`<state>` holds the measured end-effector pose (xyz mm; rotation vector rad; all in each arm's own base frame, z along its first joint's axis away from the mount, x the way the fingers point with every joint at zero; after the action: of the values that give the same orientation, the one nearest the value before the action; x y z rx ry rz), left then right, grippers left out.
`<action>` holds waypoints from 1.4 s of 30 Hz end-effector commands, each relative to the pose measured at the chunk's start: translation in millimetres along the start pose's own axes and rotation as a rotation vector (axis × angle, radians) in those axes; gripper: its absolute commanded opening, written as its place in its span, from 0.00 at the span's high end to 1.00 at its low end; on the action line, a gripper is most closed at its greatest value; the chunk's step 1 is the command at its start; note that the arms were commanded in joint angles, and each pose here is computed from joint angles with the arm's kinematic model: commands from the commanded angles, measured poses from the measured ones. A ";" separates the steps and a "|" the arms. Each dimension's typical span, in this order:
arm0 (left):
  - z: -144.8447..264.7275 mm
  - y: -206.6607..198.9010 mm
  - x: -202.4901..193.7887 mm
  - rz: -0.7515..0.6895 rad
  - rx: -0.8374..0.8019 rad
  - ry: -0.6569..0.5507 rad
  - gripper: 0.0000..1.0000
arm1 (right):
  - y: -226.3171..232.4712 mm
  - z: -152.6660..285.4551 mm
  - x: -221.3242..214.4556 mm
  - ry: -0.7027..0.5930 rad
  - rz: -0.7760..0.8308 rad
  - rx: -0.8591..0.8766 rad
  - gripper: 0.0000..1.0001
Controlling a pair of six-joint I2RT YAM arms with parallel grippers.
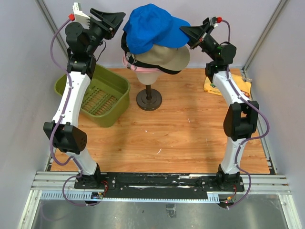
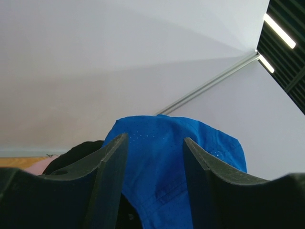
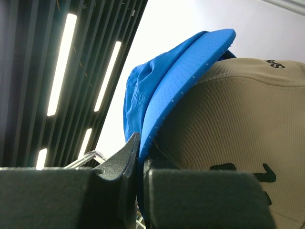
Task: Stack the hats
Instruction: Stack the hat on the hat.
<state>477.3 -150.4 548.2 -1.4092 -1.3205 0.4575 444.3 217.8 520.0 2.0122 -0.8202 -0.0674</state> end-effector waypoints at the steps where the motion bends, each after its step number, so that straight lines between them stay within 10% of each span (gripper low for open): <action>1: 7.8 -21.8 2.4 -0.055 -0.038 0.013 0.45 | 44.0 9.7 1.2 -0.015 0.039 0.088 0.99; 42: 32.5 -0.9 -43.4 -0.196 0.196 0.104 0.29 | 7.4 41.9 -0.9 -0.084 0.007 0.123 0.97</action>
<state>434.6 -171.5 524.0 -1.1550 -1.2711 0.3648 433.8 206.4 487.0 2.0683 -0.9051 -0.0993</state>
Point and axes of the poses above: each gripper's point midway between its finger pads, its own z axis back along the fingers, its own y axis along the line the jaws close on, x = y × z, the point moved 1 cm from there along z, back along the fingers, and after that the axes turned 7 degrees about z, right-handed, at the moved point
